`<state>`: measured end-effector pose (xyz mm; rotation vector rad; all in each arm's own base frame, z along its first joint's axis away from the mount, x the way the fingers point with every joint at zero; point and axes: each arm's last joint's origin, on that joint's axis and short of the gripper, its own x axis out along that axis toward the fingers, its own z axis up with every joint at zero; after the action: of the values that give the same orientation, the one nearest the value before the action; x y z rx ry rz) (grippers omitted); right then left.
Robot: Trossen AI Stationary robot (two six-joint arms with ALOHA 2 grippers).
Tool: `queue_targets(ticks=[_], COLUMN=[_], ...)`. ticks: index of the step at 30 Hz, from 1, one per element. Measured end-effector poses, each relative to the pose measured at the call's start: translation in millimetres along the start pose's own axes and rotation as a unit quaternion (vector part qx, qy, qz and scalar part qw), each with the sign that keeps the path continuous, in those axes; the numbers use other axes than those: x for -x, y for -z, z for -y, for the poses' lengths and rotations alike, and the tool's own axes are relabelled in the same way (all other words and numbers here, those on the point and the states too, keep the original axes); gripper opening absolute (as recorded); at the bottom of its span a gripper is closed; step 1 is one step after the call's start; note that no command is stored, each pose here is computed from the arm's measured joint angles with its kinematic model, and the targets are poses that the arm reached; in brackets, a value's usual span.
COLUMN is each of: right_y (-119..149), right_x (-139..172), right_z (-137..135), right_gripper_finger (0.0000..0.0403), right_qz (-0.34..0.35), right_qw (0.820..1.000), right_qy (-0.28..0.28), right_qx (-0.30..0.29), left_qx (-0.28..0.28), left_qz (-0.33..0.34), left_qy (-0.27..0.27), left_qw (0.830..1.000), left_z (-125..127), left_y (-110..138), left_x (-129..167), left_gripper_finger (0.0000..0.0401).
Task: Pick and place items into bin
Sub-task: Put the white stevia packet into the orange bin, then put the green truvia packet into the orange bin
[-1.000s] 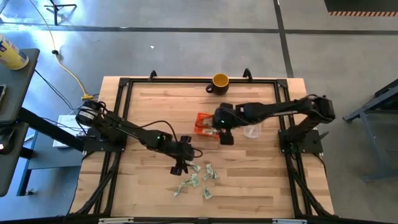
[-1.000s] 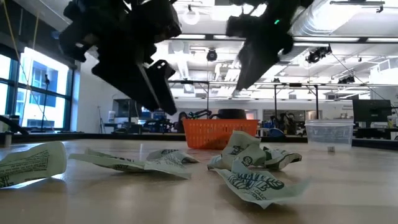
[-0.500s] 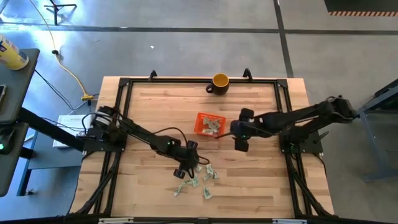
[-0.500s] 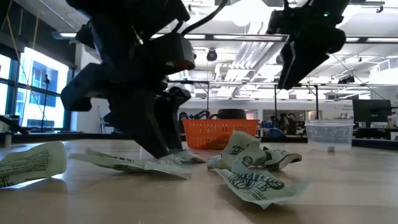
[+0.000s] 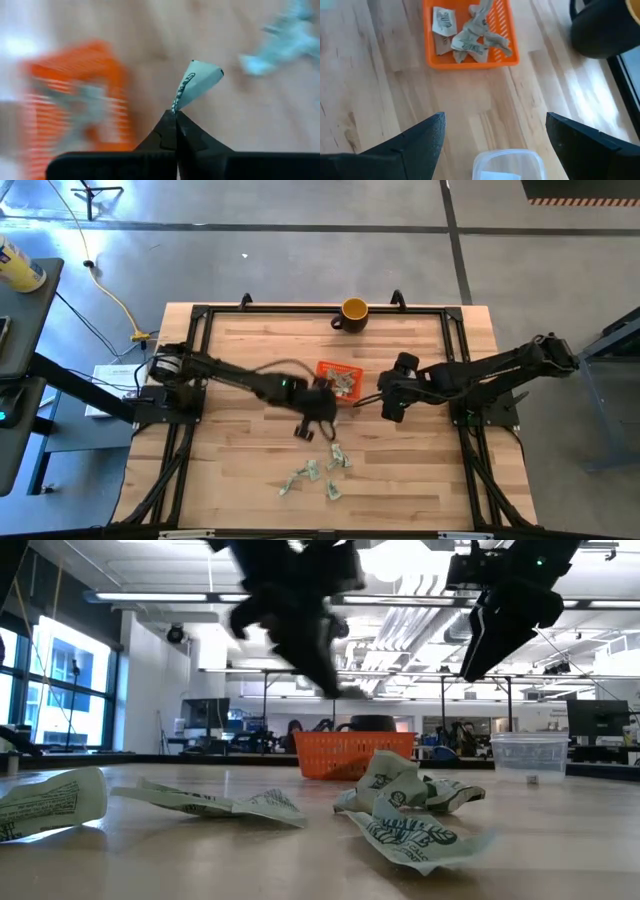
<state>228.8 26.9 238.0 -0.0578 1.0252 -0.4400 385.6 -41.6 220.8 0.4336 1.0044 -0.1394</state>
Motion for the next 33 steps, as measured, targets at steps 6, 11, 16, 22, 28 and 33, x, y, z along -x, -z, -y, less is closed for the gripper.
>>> queue_targets(ticks=[6, 11, 16, 22, 28, 33], right_y=[1, 2, 1, -20, -11, -11], right_x=[4, 6, 6, -12, -40, -40], right_z=[2, -2, -7, -34, -81, -130], right_gripper_finger=[0.0334, 0.0334, 0.0334, 0.0334, 0.0334, 0.0334], right_qz=[0.002, 0.003, 0.012, 0.067, 0.005, -0.029], right_qw=[1.000, 1.000, 1.000, 0.983, 0.964, 0.969], right_qy=[0.000, -0.014, -0.022, -0.152, -0.244, -0.242], right_qx=[-0.019, -0.015, 0.007, 0.082, 0.110, -0.049], left_qx=[0.019, 0.076, 0.106, 0.152, 0.175, 0.215], left_qz=[0.006, -0.024, 0.000, -0.057, -0.064, -0.019], left_qy=[-0.070, -0.037, 0.008, 0.009, 0.025, 0.013], left_qw=[0.997, 0.996, 0.994, 0.987, 0.982, 0.976], left_z=[-71, -102, -87, -49, 1, 49], left_y=[10, 37, 28, 20, 24, 50], left_x=[6, -8, -5, 24, 71, 90], left_gripper_finger=[0.0029, 0.0078, 0.0142, 0.0201, 0.0207, 0.0187])
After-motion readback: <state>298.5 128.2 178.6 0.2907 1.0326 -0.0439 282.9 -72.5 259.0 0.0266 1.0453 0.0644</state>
